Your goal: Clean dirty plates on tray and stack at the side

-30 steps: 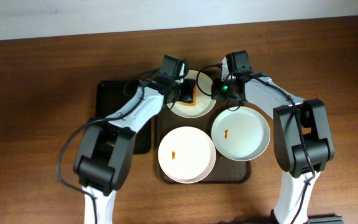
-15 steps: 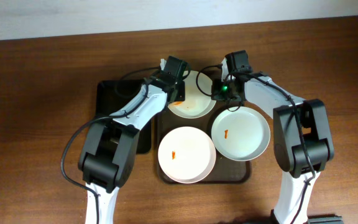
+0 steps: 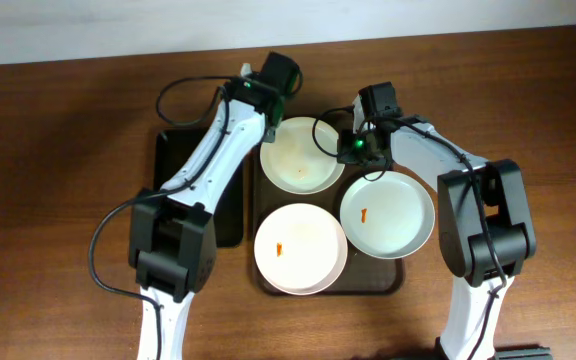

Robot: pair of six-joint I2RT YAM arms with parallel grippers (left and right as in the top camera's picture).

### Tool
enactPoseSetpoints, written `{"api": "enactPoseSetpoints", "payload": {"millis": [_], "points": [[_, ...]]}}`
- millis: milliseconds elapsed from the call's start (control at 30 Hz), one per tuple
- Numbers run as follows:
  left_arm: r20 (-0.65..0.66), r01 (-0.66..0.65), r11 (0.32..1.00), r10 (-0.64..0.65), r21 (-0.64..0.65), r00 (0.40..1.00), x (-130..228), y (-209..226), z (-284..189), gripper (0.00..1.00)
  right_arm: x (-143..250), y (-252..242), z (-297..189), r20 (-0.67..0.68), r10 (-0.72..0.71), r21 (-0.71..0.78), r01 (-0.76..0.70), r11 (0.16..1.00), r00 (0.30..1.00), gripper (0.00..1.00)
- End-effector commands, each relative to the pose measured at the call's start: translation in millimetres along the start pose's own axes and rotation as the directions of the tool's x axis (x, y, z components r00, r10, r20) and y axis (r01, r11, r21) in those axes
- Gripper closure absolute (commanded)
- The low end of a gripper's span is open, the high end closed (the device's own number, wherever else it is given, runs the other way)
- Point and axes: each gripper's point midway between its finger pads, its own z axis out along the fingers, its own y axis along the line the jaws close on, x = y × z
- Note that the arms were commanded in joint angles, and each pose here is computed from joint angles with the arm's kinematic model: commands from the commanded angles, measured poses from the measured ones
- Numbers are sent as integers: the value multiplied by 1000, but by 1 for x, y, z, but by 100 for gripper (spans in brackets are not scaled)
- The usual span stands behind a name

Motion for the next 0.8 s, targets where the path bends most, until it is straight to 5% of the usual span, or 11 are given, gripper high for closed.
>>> {"api": "enactPoseSetpoints", "payload": {"millis": [0, 133, 367, 433, 500, 533, 667, 767], "points": [[-60, 0, 1000, 2, 27, 998, 3, 15, -13, 100, 1, -19, -1, 0, -30, 74, 30, 997, 1000, 96], [-237, 86, 976, -37, 199, 971, 29, 27, -8, 100, -1, -10, -18, -1, -128, 55, 128, 990, 992, 96], [-419, 197, 926, -48, 321, 907, 65, 62, 26, 99, -10, -1, -40, 41, -139, 48, 137, 989, 989, 96], [-431, 206, 923, -49, 326, 901, 69, 67, 33, 85, -9, -1, -40, 35, -138, 48, 137, 989, 990, 96], [-442, 219, 923, -61, 316, 895, 71, 74, 35, 56, -8, 3, -40, 31, -148, 24, 147, 989, 989, 96], [-448, 227, 922, -67, 313, 892, 72, 78, 34, 0, -6, 7, -41, 24, -152, -1, 152, 988, 988, 96], [-409, 245, 908, -91, 341, 908, 66, 102, -2, 0, -5, 24, -59, -5, -177, -64, 176, 982, 984, 96], [-261, 256, 896, -166, 362, 951, 47, 133, -64, 0, -9, 44, -85, -46, -212, -82, 208, 975, 976, 96]]}}
